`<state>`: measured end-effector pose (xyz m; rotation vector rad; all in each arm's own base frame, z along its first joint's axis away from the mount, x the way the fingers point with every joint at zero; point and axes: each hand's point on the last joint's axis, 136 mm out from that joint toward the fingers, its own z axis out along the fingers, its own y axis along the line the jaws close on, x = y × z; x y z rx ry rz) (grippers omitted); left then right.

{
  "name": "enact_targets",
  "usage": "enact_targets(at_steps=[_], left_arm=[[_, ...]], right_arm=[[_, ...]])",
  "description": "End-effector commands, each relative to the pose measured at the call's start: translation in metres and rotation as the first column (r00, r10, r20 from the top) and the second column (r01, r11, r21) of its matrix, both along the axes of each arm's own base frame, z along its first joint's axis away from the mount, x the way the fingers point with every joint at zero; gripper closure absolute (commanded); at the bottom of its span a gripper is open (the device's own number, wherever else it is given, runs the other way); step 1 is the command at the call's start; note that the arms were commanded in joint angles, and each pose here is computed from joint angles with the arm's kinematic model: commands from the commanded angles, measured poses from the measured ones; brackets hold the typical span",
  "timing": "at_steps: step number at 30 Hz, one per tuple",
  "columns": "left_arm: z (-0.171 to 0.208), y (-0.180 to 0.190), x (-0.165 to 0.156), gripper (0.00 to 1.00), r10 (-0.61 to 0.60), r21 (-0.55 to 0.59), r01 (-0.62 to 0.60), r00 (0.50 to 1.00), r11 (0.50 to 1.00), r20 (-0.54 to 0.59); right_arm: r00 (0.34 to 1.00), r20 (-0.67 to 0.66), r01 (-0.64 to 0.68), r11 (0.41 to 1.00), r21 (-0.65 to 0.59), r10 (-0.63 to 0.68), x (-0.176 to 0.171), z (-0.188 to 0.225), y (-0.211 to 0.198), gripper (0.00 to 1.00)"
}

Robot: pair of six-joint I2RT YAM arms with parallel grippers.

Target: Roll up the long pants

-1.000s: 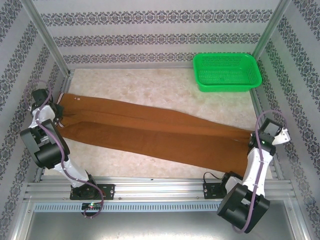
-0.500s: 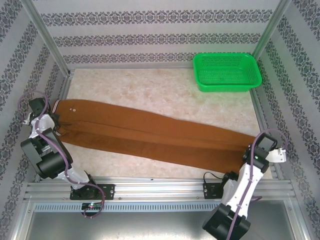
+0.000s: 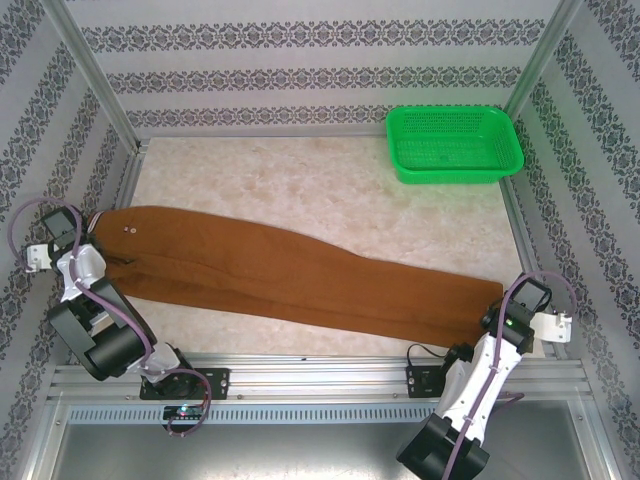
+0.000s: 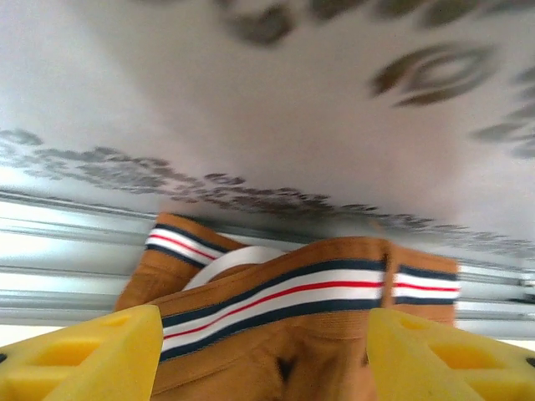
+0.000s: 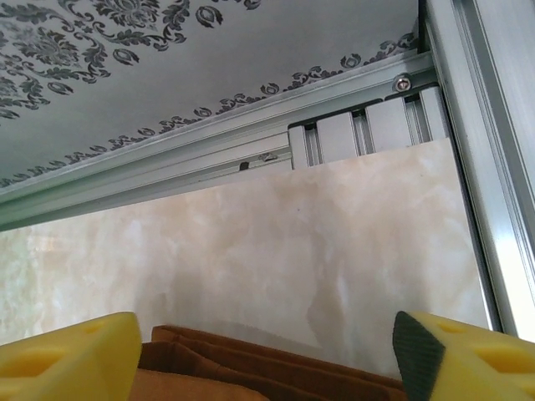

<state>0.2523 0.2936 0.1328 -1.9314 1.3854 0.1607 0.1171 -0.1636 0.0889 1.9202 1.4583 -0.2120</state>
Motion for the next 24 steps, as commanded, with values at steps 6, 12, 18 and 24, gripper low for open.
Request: enact_targets(at_steps=[6, 12, 18, 24], left_arm=[[0.084, -0.003, 0.003, 0.22, -0.046, 0.175, 0.016, 0.985, 0.984, 0.169], [0.09, -0.062, 0.099, 0.37, -0.507, 0.141, 0.502, 0.862, 0.853, -0.003], [0.037, -0.174, 0.158, 0.34, -0.793, 0.031, 0.809, 0.583, 0.587, -0.177], [0.01, -0.22, 0.163, 0.51, -0.893, -0.054, 0.898, 0.425, 0.437, -0.151]], right_arm=[[0.994, 0.017, -0.107, 0.99, -0.095, 0.109, 0.027, 0.027, -0.015, 0.17], [0.879, -0.175, -0.476, 0.843, -0.252, 0.444, 0.113, 0.096, -0.007, 0.16], [0.54, -0.38, -0.832, 0.546, -0.104, 0.751, 0.18, 0.087, 0.067, 0.13], [0.284, -0.282, -0.942, 0.321, 0.095, 0.916, 0.181, 0.062, 0.119, 0.46]])
